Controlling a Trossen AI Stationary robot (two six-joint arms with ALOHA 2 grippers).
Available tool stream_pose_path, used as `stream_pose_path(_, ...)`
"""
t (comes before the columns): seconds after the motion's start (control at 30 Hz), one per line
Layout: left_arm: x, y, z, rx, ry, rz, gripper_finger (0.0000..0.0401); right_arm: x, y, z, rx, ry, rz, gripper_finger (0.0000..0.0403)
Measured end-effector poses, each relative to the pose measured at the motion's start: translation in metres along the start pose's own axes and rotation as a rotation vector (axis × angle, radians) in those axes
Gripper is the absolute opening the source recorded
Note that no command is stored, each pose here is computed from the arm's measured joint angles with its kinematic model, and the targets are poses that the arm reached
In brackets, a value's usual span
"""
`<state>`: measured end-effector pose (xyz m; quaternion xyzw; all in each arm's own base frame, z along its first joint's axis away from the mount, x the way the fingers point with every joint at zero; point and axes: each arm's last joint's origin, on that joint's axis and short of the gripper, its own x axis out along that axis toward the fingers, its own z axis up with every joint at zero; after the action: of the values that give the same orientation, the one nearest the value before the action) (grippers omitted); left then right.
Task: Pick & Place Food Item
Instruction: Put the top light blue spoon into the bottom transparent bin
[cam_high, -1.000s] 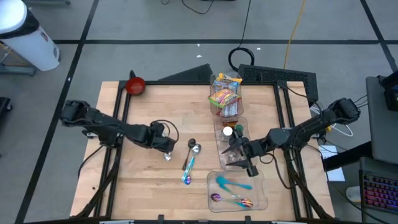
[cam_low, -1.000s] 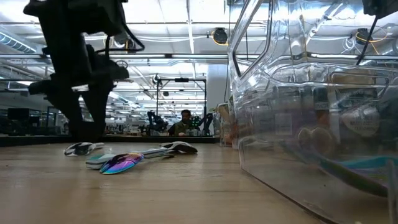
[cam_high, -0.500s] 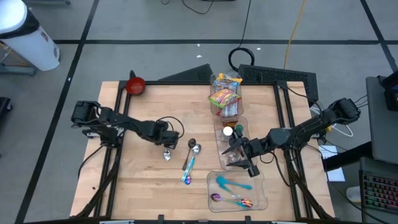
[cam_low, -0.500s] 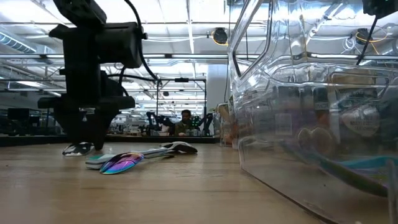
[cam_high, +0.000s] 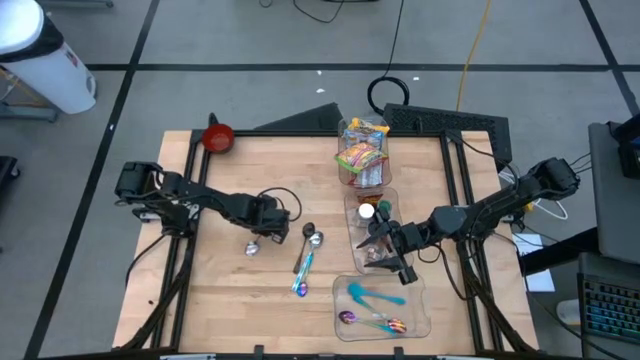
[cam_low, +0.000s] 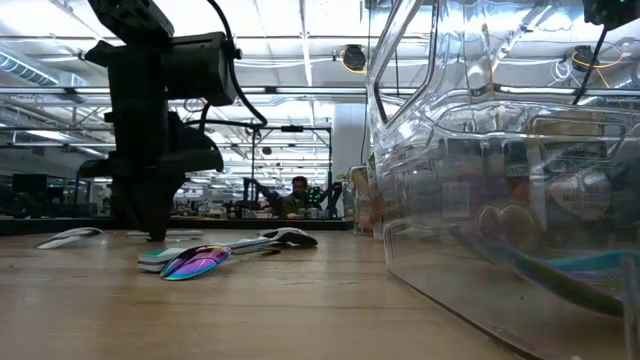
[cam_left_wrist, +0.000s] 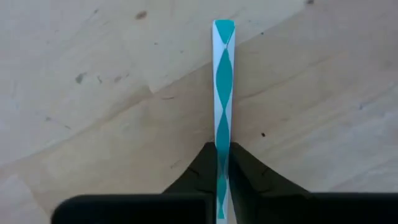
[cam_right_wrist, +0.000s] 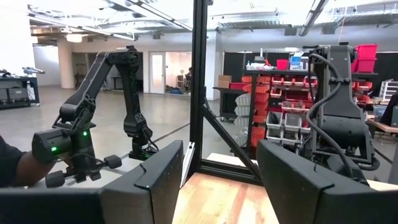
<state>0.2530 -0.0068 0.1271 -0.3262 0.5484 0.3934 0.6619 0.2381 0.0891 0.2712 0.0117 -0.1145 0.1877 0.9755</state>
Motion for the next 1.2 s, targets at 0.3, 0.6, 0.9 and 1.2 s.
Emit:
stream_pose_path(0.3, -0.001, -0.001, 0.000, 0.184, -0.020, -0.010, 0.0022, 0.000, 0.000, 0.000, -0.019, 0.001, 0.000, 0.0196)
stream_pose_path(0.6, -0.048, -0.002, -0.004, 0.271, -0.329, -0.107, 0.0017, 0.000, 0.000, -0.002, -0.027, 0.018, 0.000, 0.0196)
stream_pose_path(0.9, -0.115, -0.004, -0.031, 0.408, -0.739, -0.279, 0.0017, 0.000, 0.000, -0.003, -0.027, 0.028, -0.003, 0.0196)
stream_pose_path(1.2, -0.128, -0.008, -0.049, 0.532, -0.888, -0.279, 0.0015, 0.000, 0.000, -0.003, -0.035, 0.032, -0.004, 0.0196)
